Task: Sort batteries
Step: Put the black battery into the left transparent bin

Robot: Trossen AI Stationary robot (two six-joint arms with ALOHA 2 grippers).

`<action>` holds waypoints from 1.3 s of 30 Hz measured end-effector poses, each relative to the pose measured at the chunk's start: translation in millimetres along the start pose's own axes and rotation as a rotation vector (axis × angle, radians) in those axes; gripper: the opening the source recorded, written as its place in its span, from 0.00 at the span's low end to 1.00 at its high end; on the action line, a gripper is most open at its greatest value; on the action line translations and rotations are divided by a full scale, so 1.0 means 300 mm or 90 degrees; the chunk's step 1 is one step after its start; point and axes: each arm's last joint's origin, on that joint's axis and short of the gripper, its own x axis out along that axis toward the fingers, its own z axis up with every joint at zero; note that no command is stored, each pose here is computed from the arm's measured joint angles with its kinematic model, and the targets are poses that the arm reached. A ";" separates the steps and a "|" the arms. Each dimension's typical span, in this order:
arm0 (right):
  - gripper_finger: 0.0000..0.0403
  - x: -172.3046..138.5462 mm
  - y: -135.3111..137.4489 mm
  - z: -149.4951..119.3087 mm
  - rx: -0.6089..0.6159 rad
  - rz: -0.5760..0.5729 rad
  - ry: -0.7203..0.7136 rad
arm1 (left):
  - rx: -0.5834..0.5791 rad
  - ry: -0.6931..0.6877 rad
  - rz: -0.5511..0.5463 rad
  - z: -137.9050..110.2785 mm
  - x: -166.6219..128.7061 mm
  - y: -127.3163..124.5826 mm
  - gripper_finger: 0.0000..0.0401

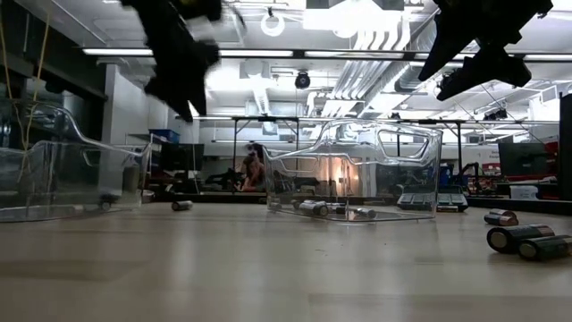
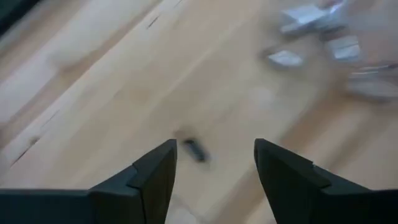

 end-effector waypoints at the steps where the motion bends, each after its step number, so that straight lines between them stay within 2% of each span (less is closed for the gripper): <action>1: 0.51 0.000 0.000 0.000 0.000 0.000 0.000 | -0.010 0.040 0.023 0.025 0.045 0.013 0.51; 6: 0.51 0.000 0.000 0.000 0.000 0.000 0.000 | -0.081 0.196 0.093 0.096 0.233 0.050 0.51; 12: 0.51 0.000 0.000 0.000 -0.017 0.000 0.000 | -0.095 0.257 0.118 0.090 0.355 0.032 0.51; 20: 0.51 0.000 0.000 0.000 -0.033 -0.001 0.000 | -0.143 0.219 0.096 0.095 0.377 -0.017 0.51; 27: 0.51 0.000 0.000 0.000 -0.034 -0.001 -0.001 | -0.184 0.213 0.089 0.098 0.379 -0.021 0.51; 34: 0.51 0.000 0.000 0.000 -0.037 -0.001 -0.003 | -0.215 0.245 0.098 0.011 0.435 -0.023 0.51; 39: 0.51 0.000 0.000 0.001 -0.046 -0.002 -0.005 | -0.246 0.231 0.095 -0.011 0.463 -0.008 0.51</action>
